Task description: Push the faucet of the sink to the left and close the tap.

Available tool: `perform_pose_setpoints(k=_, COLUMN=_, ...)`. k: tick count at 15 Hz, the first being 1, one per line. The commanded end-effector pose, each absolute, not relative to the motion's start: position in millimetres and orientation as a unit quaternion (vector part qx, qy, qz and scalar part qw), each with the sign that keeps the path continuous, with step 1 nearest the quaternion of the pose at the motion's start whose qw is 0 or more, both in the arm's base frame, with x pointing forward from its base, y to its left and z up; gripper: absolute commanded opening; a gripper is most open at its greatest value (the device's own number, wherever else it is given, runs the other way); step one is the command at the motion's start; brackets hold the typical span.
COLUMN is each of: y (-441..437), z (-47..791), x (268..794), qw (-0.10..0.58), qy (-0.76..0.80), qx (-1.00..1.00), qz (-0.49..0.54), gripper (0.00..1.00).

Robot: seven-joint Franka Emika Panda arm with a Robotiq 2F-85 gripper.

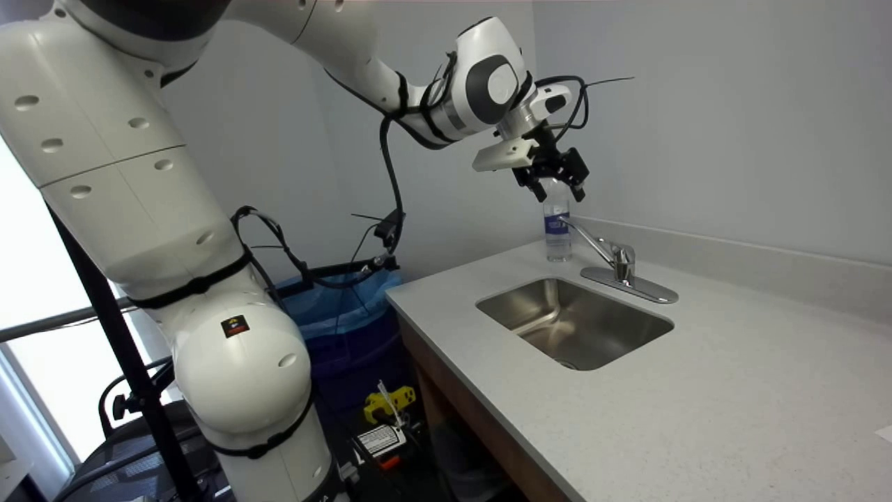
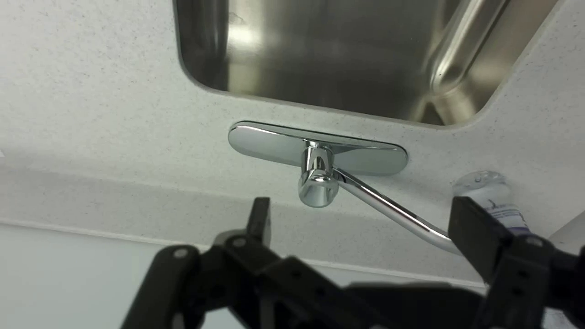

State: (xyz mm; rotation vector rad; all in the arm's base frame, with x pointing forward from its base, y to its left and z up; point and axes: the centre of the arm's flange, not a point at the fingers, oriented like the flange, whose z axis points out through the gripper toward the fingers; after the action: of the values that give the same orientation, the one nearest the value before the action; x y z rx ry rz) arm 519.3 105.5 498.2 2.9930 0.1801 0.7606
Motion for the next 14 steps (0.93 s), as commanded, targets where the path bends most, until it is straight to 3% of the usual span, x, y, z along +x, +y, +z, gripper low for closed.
perform_pose_setpoints(k=1, y=97, z=505, x=496, qw=0.013, qy=0.068, qx=0.963, qz=0.26, gripper=1.0)
perform_pose_setpoints(k=14, y=101, z=503, x=503, qw=0.016, qy=0.06, qx=0.967, qz=0.247, gripper=1.0)
